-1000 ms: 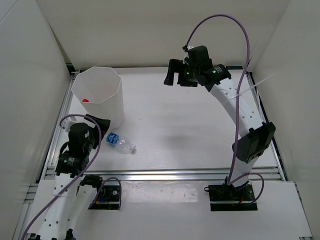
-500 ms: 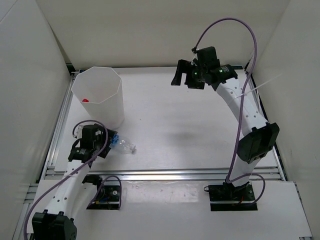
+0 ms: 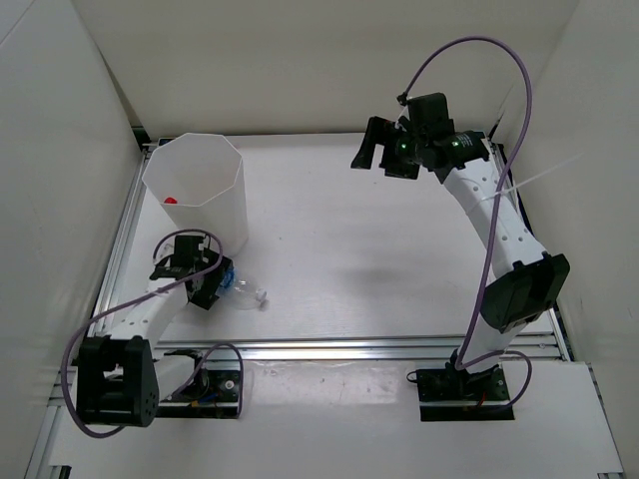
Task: Put the plastic bottles in the bin
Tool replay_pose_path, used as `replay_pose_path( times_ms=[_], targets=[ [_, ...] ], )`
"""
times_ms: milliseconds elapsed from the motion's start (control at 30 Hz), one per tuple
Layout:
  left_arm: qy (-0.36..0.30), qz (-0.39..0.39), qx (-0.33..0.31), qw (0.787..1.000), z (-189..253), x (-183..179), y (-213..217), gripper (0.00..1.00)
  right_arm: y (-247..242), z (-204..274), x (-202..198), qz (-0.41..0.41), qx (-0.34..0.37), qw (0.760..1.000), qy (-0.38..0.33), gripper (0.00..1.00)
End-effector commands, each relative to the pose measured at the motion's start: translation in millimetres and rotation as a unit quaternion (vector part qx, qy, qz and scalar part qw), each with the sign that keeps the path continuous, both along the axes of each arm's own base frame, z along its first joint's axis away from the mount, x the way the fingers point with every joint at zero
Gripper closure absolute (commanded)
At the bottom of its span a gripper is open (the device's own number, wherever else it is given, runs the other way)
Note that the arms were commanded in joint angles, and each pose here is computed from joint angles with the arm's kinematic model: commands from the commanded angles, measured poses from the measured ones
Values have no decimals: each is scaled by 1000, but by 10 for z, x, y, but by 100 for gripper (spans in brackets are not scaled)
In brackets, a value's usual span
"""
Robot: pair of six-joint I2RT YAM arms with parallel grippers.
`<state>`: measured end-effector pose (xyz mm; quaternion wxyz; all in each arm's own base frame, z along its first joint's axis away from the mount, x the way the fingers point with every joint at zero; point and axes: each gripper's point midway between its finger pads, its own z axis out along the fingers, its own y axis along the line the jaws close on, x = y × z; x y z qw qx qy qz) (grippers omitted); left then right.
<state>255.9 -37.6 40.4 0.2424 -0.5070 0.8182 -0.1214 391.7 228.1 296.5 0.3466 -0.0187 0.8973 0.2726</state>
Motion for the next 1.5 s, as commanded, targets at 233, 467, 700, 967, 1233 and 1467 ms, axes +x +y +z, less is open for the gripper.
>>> replay_pose_path(
  times_ms=[233,467,700,967,1233,1467],
  targets=[
    [-34,-11,-7,999,202,-46,10,55,-98,120,-32,-6,-2,1000,-21,0],
    [-115,73,59,989,1405,-293,382,58,-80,66,12,-6,-4,1000,-16,0],
    [-258,102,165,946,2995,-175,759,59,-10,-38,24,1,5,1000,6,0],
    [-292,76,296,907,3867,917,1004,58,76,77,87,11,24,1000,-4,0],
    [-259,19,364,895,3820,1450,586,0,4,146,102,-15,20,1000,-13,0],
    [-255,79,388,882,3672,570,809,0,-236,-8,-51,-45,9,999,11,0]
  ],
)
